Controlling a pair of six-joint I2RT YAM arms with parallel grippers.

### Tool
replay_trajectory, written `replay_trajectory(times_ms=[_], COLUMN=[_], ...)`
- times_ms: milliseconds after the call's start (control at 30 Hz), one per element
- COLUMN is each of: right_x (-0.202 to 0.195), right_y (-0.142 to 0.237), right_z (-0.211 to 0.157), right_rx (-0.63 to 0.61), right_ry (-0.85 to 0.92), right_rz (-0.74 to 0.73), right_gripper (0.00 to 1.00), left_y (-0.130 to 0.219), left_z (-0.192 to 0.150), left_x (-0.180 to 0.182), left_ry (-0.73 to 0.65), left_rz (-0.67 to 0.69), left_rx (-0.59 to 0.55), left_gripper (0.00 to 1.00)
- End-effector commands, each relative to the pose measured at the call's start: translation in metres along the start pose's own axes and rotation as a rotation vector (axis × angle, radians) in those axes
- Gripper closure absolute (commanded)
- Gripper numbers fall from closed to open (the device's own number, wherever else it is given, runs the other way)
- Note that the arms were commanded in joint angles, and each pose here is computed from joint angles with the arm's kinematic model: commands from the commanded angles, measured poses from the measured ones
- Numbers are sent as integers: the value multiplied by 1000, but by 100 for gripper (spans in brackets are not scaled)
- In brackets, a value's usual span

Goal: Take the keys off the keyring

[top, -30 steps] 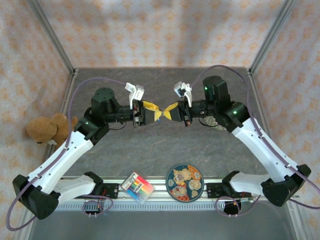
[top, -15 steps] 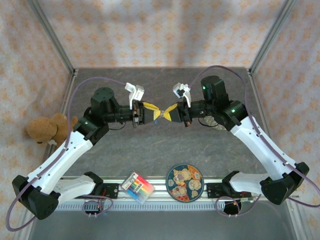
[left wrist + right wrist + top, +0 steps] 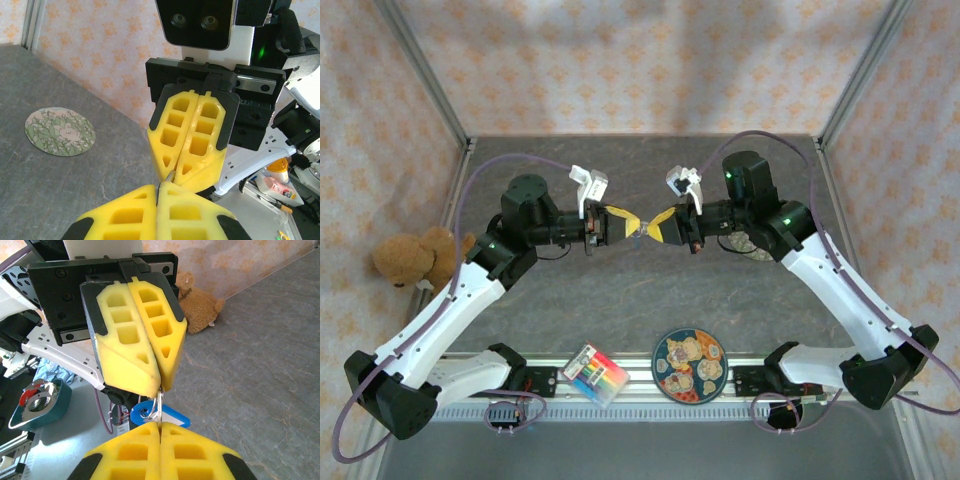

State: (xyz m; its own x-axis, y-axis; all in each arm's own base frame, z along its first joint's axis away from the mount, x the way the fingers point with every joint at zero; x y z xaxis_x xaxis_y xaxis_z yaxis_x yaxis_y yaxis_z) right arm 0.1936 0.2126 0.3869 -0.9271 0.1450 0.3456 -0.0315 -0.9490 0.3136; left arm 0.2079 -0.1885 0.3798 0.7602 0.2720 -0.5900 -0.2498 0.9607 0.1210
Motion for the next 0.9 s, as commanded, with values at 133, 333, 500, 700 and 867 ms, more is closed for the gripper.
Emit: replay_trajectory(times_ms=[133,333,500,700,867], right_x=[15,21,28,30,30], right_y=[18,18,15,18,18], right_z=[12,6,2,1,4], right_rx=[-182,-312,-323,-236,-144], right_ry=[92,80,84,98,101], right_rz=[-49,-85,-91,-121,-94], right_gripper=[100,100,100,100,100], left_y=[12,13,12,17,15], left_z=[13,19,19,17,17], left_x=[-13,-13,-11,-16,-22], left_ry=[-24,-4,3,-34,-39], left_rz=[-10,-22,-22,5,-36], left_rx=[-144,-221,-229,-200,-122], left_gripper=[100,100,93,65,53])
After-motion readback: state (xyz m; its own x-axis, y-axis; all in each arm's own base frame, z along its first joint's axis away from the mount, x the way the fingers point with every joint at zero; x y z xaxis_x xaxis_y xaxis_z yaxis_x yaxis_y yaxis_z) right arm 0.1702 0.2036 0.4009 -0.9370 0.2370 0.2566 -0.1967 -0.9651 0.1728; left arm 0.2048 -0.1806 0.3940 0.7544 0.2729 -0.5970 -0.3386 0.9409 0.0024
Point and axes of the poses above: each hand's point on the last joint's axis, 136 mm out from that joint toward the fingers, its own y axis back along the fingers, its own x axis along the line the jaws close on, z = x × y, the point moved 8 cm from there along y, back along the fingers, and after that the axes turned 6 degrees about y, right-handed, at the moved point
